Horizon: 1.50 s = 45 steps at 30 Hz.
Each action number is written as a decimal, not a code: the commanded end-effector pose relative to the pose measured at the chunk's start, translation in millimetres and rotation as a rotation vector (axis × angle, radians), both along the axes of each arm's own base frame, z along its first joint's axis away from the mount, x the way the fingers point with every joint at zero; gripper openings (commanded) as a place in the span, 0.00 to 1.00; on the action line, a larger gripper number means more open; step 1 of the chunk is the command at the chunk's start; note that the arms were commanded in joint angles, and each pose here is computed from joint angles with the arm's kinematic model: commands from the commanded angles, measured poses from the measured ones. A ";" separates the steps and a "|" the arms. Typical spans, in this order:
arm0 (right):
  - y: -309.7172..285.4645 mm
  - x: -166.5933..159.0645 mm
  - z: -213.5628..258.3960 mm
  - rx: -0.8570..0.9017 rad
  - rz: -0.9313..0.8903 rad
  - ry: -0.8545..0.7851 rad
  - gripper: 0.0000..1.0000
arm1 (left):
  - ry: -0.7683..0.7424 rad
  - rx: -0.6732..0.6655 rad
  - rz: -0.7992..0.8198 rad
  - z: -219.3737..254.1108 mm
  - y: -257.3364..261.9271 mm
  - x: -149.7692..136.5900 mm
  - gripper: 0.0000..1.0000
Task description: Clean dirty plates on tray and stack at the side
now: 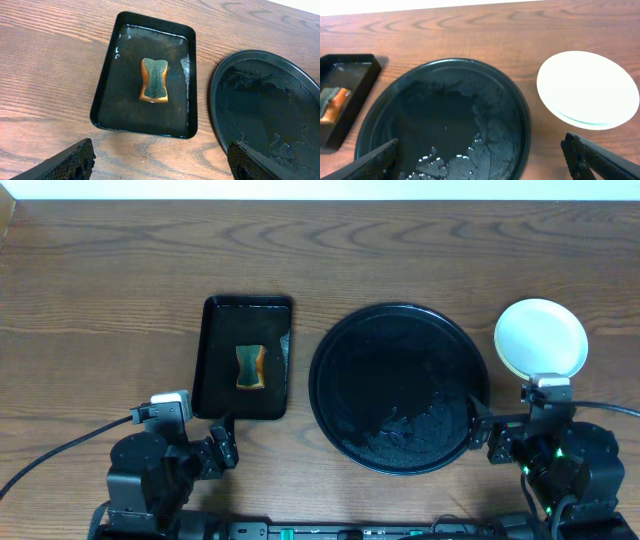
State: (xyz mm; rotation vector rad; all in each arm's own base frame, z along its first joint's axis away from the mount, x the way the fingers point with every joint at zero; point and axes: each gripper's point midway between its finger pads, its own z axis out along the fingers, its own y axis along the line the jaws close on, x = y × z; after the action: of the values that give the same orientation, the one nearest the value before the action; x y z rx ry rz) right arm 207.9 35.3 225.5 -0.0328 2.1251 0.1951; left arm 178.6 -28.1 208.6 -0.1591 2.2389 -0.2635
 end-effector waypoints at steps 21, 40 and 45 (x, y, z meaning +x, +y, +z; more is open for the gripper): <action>-6.5 -42.5 -49.9 -0.032 -0.009 0.240 0.99 | 0.001 0.020 -0.002 -3.3 1.7 0.3 0.86; -7.3 20.2 8.0 0.008 -0.034 -0.594 0.99 | 0.001 0.020 -0.002 -3.3 1.7 0.3 0.87; -11.1 31.9 -7.0 0.010 -0.065 -0.668 0.99 | 0.001 0.020 -0.002 -3.3 1.7 0.3 0.87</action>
State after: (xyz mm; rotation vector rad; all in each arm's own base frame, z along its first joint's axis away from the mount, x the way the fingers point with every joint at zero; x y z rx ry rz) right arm 234.5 30.9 234.1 -0.0439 1.4550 0.1683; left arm 178.7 -27.6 207.4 -0.1578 2.2413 -0.2587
